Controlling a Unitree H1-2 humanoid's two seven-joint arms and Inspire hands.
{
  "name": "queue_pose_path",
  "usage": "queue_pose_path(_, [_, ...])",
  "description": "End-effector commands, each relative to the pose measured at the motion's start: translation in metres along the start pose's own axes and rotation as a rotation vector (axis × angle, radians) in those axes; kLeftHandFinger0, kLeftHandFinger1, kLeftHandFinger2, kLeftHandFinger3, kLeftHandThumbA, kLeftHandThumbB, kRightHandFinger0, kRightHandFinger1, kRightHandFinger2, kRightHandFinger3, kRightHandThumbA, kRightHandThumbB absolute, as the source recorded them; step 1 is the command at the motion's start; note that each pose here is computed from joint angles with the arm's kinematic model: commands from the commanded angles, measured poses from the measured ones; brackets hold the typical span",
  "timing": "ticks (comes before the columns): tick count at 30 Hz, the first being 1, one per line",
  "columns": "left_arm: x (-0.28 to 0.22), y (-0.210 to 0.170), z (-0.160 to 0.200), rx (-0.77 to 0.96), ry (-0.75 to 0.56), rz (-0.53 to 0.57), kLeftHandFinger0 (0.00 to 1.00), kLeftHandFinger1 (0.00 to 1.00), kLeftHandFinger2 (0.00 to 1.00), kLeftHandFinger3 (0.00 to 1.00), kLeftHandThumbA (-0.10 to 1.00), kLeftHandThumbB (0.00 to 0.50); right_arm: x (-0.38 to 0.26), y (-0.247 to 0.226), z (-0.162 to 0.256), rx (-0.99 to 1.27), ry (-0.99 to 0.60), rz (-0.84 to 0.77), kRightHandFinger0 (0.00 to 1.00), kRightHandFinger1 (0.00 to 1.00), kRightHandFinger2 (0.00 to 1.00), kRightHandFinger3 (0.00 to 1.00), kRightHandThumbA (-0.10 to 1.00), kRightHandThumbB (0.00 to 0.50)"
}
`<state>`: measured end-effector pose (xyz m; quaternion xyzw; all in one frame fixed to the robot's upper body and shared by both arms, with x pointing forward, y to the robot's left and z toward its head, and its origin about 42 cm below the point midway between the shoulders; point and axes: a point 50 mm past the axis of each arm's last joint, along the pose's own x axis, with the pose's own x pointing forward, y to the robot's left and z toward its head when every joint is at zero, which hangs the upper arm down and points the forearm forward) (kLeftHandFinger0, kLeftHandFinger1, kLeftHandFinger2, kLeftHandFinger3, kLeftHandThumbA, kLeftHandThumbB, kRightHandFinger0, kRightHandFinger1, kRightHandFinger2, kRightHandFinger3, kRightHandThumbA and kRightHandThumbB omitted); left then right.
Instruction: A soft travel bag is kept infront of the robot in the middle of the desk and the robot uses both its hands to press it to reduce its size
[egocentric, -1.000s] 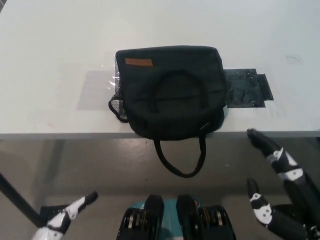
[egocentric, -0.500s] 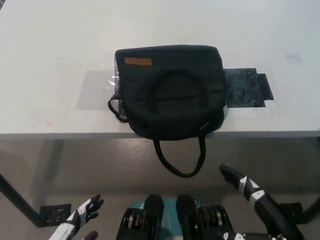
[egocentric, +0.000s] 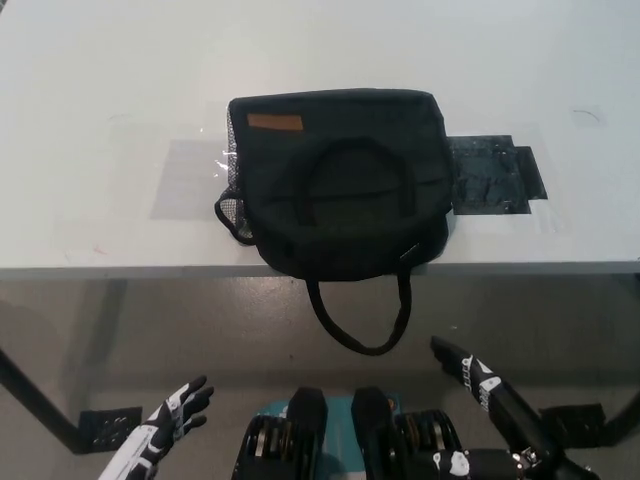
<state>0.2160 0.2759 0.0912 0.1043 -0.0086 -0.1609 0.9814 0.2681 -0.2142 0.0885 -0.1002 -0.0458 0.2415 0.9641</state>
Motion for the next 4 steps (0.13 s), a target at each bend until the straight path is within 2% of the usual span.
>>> queue_pose_path(1, [0.0061, 0.0015, 0.0023, -0.006, -0.029, 0.016, 1.00, 1.00, 1.00, 1.00, 1.00, 0.330, 0.0065, -0.0074, 0.0099, -0.032, -0.080, -0.025, 1.00, 1.00, 1.00, 1.00, 1.00, 0.500])
queue_pose_path(4, [0.0074, 0.0013, 0.0006, 0.017, -0.010, 0.028, 1.00, 1.00, 1.00, 1.00, 1.00, 0.326, 0.0060, -0.0080, 0.0086, -0.025, -0.073, -0.023, 1.00, 1.00, 1.00, 1.00, 1.00, 0.500])
